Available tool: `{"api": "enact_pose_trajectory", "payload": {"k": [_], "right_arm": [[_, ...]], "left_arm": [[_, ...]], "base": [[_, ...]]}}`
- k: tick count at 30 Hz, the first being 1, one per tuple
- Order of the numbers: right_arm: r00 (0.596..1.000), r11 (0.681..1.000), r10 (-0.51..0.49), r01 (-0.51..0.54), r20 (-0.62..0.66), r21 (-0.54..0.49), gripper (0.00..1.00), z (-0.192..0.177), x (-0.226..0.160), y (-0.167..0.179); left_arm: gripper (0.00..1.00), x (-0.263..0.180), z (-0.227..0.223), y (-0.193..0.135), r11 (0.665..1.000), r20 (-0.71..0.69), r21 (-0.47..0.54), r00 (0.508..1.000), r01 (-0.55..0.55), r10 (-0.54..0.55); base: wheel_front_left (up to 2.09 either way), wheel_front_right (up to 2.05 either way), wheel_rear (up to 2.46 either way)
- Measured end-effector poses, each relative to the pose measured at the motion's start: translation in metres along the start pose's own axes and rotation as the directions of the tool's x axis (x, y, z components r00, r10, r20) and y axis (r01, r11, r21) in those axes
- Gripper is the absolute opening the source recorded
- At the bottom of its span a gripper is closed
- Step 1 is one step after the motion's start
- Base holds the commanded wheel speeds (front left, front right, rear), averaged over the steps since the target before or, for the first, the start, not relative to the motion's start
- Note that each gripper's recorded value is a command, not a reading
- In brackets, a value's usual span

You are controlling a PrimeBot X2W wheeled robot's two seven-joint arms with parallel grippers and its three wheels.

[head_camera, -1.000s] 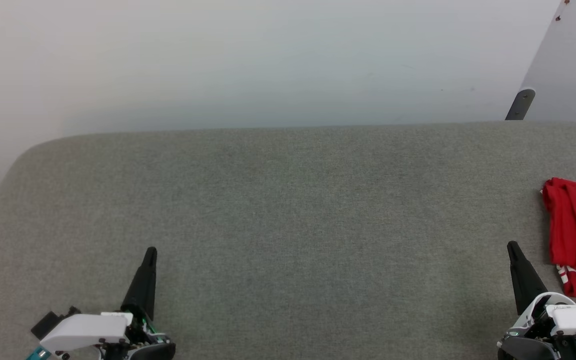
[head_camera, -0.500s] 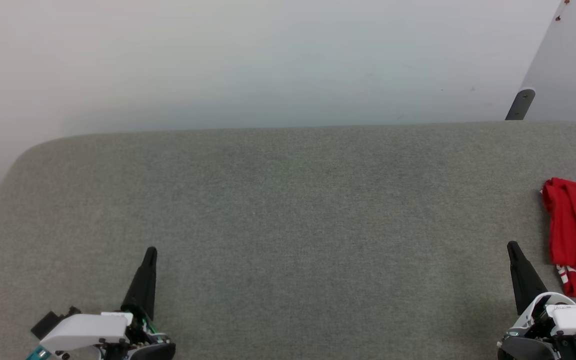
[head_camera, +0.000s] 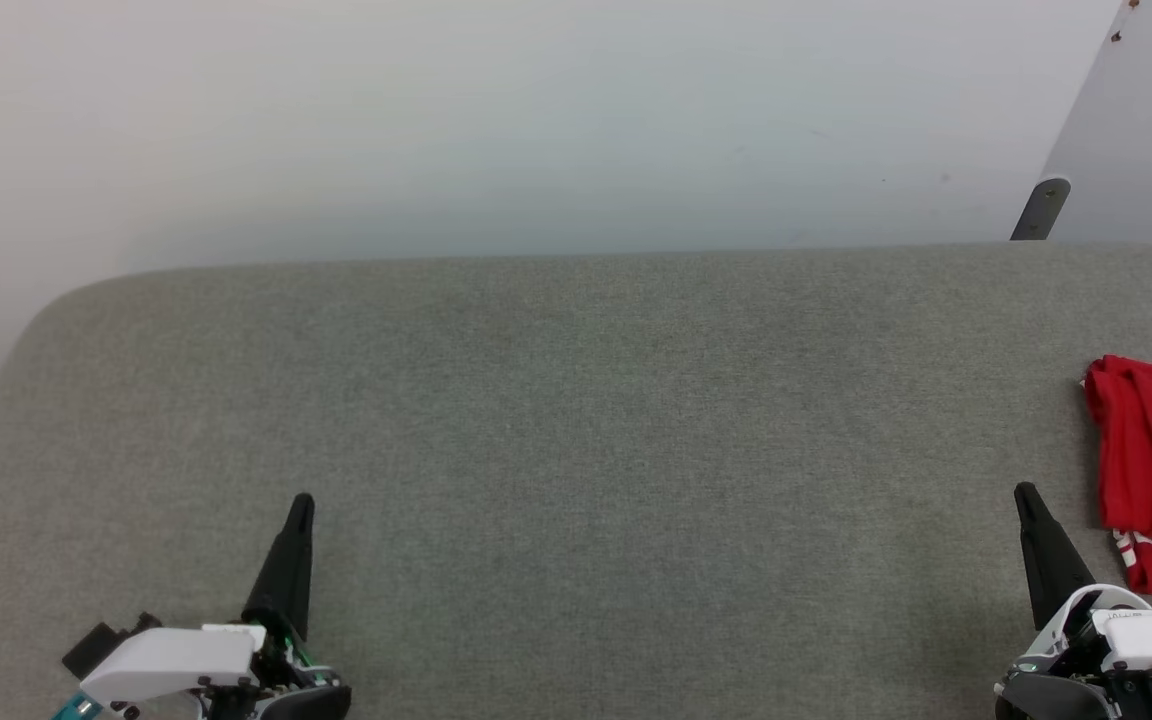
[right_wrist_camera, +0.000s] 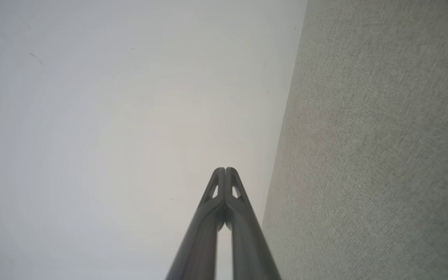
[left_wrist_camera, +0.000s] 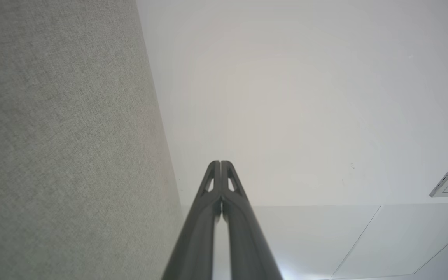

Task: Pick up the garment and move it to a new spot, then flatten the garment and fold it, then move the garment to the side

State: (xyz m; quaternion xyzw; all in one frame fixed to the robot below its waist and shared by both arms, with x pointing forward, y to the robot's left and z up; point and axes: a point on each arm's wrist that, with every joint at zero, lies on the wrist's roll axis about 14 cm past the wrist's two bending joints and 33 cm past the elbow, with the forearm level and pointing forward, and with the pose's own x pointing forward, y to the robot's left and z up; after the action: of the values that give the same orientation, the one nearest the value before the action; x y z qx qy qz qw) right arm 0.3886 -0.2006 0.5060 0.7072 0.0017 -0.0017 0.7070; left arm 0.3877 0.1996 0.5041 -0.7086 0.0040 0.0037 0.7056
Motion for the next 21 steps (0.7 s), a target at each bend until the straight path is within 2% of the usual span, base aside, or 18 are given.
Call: {"api": "enact_pose_trajectory", "payload": {"k": [21], "right_arm": [[1.0,1.0,0.0,0.0,0.0,0.0,0.0,0.0,0.0,0.0]], "left_arm": [[0.0,0.0,-0.0001,0.0,1.0,0.0,0.0,1.0,0.0,0.0]], "base": [[0.0,0.0,0.0]]}}
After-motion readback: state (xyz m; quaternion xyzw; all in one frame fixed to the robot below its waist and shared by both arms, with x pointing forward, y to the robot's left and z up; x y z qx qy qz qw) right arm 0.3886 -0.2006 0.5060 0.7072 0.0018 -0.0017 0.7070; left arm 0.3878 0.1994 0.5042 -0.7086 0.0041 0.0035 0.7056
